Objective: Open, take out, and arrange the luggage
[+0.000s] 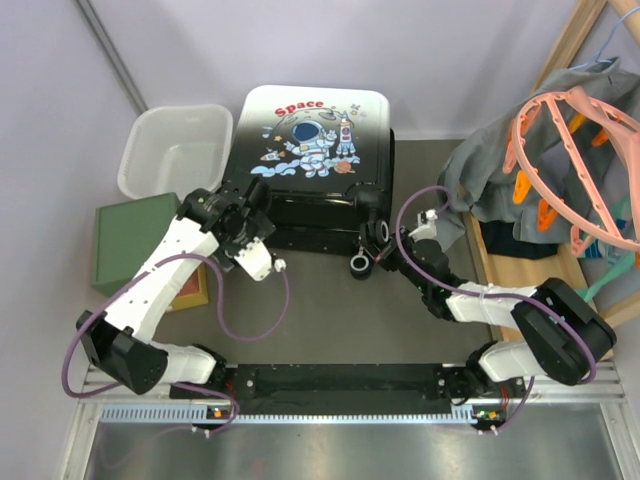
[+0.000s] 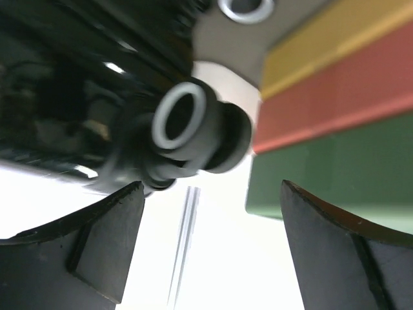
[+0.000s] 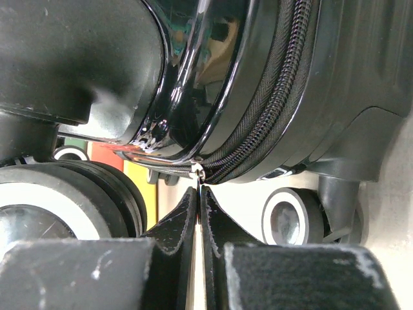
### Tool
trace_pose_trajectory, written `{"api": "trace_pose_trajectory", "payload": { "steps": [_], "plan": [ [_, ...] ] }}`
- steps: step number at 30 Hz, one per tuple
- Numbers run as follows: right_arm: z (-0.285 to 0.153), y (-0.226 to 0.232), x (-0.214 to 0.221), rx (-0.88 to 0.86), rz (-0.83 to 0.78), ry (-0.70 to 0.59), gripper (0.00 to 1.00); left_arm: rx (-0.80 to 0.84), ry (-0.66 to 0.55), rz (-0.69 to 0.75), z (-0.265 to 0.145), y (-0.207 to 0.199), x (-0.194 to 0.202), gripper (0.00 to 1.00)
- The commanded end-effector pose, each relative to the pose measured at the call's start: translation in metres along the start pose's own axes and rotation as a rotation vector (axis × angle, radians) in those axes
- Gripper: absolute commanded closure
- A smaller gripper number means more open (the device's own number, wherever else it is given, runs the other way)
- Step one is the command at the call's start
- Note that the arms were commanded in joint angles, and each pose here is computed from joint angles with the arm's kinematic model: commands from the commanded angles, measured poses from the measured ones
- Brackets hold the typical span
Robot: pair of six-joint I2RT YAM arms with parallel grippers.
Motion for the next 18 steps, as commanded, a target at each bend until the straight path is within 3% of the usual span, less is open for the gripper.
{"api": "trace_pose_trajectory", "payload": {
  "steps": [1, 2, 11, 18],
  "plan": [
    [0.003, 0.014, -0.008, -0.041, -0.042, -0.007, 1.0, 0.093, 0.068, 0.406, 0.006, 0.0, 0.008, 0.08],
    [0.003, 0.014, -0.008, -0.042, -0.042, -0.006, 1.0, 0.092, 0.059, 0.425, 0.009, 0.0, 0.006, 0.02],
    [0.005, 0.013, -0.005, -0.034, -0.056, 0.009, 1.0, 0.034, 0.01, 0.639, 0.046, 0.009, -0.013, 0.01],
    [0.007, 0.011, -0.004, -0.031, -0.056, 0.02, 1.0, -0.005, 0.089, 0.652, 0.054, 0.029, 0.0, 0.08]
  ]
}}
Point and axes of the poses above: each gripper's point midway between its finger pads, its own z axis out along the fingers, its own y axis along the line the jaws close on, x = y × z, the point moved 5 cm from there along -z, back along the fingers, and after that the axes turned 9 degrees about -z, right-handed, at the moved point
